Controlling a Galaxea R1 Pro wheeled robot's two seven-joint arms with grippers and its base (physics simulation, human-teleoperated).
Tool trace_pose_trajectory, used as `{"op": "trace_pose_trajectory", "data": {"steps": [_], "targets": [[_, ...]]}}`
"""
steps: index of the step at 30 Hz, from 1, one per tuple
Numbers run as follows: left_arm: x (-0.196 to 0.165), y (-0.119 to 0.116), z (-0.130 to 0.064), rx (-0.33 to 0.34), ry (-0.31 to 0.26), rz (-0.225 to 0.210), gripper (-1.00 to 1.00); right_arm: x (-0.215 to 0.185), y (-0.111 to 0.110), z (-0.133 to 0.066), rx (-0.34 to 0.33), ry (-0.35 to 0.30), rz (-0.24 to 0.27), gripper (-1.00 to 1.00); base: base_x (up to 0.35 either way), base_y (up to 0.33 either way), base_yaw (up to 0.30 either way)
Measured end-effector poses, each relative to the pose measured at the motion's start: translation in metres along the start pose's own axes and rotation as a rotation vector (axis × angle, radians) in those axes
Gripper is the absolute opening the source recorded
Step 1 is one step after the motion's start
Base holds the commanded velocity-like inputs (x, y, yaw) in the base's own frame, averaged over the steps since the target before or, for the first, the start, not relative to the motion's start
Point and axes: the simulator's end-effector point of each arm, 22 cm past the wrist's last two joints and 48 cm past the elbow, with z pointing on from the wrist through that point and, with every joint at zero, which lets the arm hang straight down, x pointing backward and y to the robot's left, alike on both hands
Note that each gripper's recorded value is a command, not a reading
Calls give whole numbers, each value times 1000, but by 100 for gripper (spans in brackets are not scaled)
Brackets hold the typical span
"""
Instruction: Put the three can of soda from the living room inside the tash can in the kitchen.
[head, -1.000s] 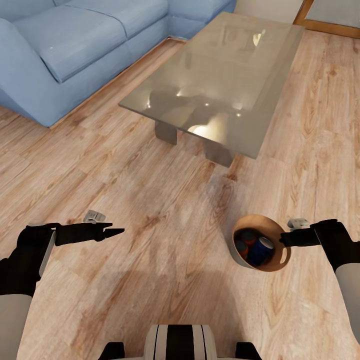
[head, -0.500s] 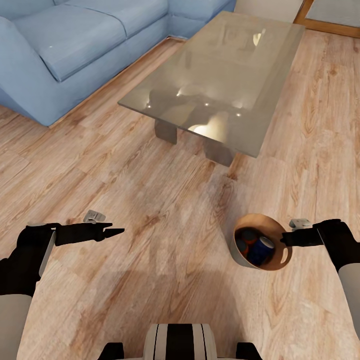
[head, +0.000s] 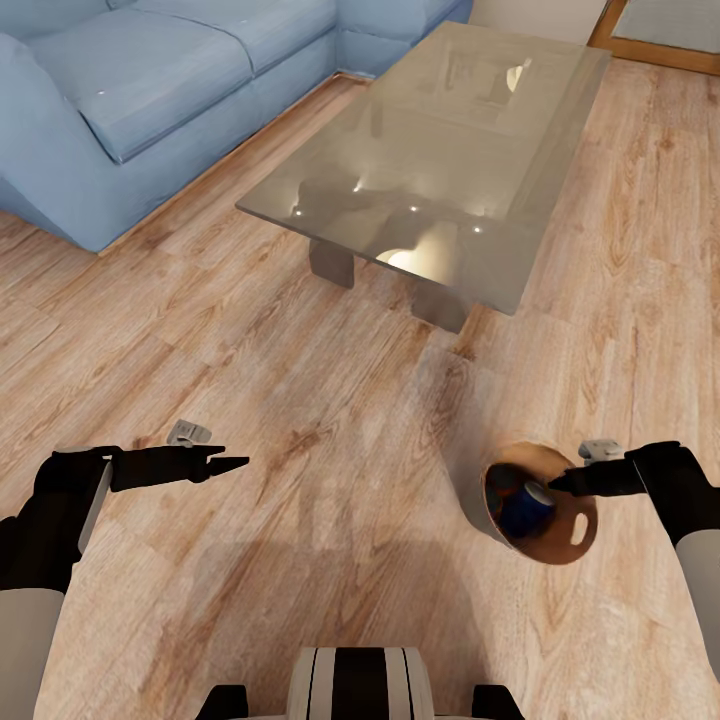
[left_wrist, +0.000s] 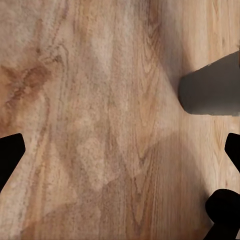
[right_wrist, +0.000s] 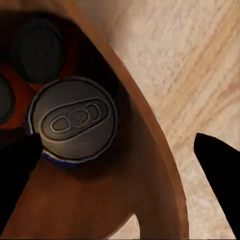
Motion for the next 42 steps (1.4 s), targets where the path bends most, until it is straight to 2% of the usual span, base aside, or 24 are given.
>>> {"op": "trace_pose_trajectory", "data": {"steps": [29, 42], "targets": [[-1, -1, 0, 2, -4, 0, 100, 5, -1, 1, 0, 7, 1, 100, 0, 0, 0], [-17, -12, -17, -12, 5, -2, 100, 6, 1, -24, 6, 22, 5, 100, 0, 0, 0]]}}
